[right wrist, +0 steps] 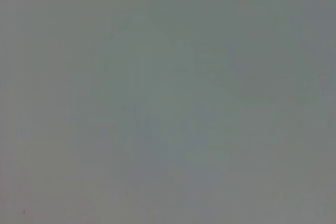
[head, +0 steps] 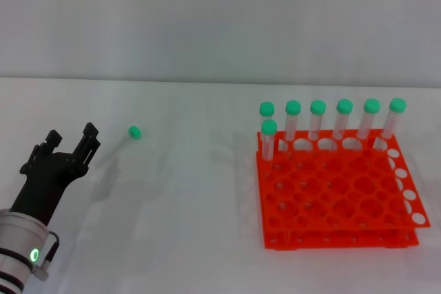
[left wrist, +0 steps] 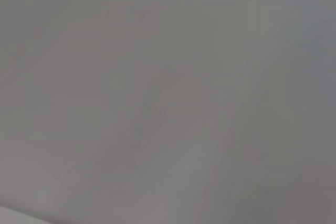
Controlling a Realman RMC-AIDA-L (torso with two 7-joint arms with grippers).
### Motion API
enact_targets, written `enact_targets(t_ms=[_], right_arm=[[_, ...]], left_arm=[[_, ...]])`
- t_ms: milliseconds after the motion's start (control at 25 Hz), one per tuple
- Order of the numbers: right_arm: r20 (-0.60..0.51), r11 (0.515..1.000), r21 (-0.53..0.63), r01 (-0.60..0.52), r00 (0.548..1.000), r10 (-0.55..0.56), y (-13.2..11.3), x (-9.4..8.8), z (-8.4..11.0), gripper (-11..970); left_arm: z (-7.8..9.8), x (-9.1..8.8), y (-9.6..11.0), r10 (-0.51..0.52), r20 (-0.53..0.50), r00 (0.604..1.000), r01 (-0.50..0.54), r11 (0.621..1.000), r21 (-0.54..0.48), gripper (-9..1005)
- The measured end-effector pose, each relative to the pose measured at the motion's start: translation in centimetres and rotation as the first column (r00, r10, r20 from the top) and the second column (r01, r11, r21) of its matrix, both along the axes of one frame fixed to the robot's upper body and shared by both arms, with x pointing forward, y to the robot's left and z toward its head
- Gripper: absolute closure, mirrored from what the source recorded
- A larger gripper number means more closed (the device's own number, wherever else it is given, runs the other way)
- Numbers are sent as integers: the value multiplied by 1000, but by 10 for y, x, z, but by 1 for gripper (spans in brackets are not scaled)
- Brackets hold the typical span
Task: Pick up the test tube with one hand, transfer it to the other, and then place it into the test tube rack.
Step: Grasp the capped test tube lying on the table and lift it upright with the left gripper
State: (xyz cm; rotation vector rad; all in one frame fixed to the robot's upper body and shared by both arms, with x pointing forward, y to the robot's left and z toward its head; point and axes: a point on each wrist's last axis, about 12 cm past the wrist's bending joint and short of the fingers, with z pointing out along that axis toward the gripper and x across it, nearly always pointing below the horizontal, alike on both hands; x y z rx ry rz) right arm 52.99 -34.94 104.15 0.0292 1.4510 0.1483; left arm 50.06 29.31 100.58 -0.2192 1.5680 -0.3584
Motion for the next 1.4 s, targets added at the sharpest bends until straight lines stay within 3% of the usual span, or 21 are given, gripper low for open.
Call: enact_targets(t_ms=[600, 920, 1200, 1320, 1400], right_arm=[[8, 1000, -1, -4, 1000, 4, 1, 2, 2, 86], [9, 1000, 0, 0, 1000, 0, 1, 4, 3, 87], [16, 1000, -4, -5, 1000, 5, 2, 8, 6, 87], [13, 1000, 4, 5, 1000, -5, 2, 11, 6, 87], [11, 1000, 8, 10, 1000, -10, 3, 13, 7, 87]], left_arm=[[-1, -3, 4, 13, -1, 1000, -13, 1000, -12, 239], [4, 10, 43, 14, -57, 998, -18, 996, -87, 307], [39, 39, 91, -135, -93, 986, 123, 984, -125, 349], [65, 57, 110, -264, -170, 949, 238, 958, -160, 347], [88, 73, 119, -353, -260, 899, 322, 934, -156, 346]])
